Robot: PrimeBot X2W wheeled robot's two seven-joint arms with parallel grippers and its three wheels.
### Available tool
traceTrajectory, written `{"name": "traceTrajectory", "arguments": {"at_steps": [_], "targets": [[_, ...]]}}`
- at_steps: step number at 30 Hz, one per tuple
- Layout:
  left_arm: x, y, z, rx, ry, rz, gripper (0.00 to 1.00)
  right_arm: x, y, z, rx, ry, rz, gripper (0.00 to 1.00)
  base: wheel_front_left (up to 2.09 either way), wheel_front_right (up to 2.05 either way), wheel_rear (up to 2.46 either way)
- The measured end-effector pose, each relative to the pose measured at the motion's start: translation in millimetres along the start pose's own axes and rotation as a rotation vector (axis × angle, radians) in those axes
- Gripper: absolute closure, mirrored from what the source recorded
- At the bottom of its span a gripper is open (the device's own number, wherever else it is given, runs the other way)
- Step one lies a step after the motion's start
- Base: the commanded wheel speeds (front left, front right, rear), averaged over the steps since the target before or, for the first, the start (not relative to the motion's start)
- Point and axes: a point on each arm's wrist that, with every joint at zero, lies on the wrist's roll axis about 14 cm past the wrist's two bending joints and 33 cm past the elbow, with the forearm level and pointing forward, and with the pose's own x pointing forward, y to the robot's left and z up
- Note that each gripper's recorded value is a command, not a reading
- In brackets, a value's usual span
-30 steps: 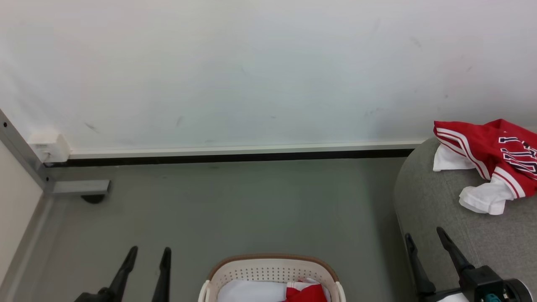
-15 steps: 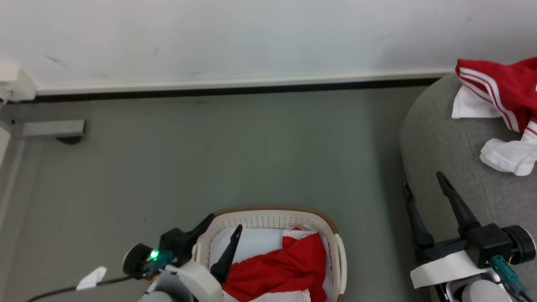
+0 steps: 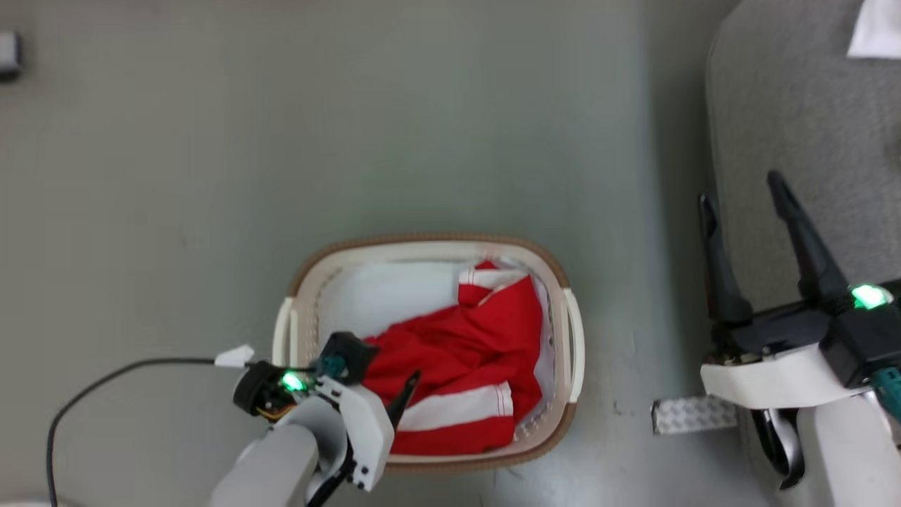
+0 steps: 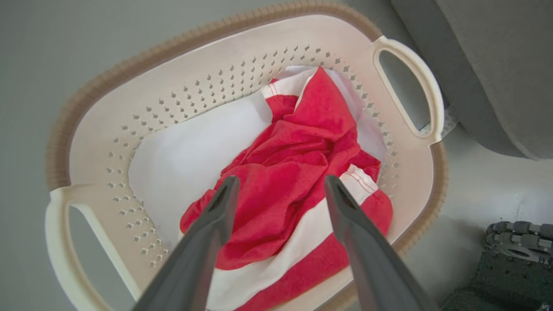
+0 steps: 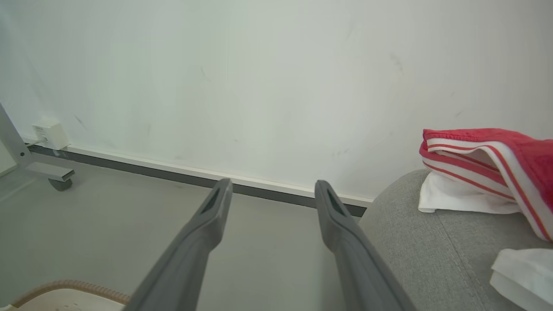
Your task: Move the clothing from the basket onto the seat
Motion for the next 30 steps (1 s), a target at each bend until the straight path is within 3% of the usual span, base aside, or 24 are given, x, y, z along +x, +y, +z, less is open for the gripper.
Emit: {"name": "traceTrajectory", "arguments": {"at_steps": [16, 26, 27, 29, 30], "targets": [[68.7, 20.1, -89.8, -0.019, 0.255, -0.074, 0.0, 26.3, -14.4, -81.6, 0.0, 0.094, -0.018, 0.0, 0.0, 0.0, 0.0], [79.8, 17.7, -88.7, -0.009, 0.246, -0.093, 0.0, 26.3, -17.9, -92.6, 0.0, 0.11, -0.028, 0.0, 0.0, 0.0, 0.0], [79.7, 16.4, -90.0, -0.013, 0.251, -0.095, 0.13, 26.1, -18.4, -92.3, 0.0, 0.11, -0.03, 0.0, 0.0, 0.0, 0.0], [80.2, 11.9, -90.2, -0.015, 0.253, -0.107, 1.0, 25.7, -19.5, -91.4, 0.001, 0.109, -0.033, 0.0, 0.0, 0.0, 0.0], [80.5, 9.9, -88.6, -0.016, 0.247, -0.112, 1.0, 25.5, -19.8, -90.7, 0.004, 0.108, -0.034, 0.0, 0.0, 0.0, 0.0]]}}
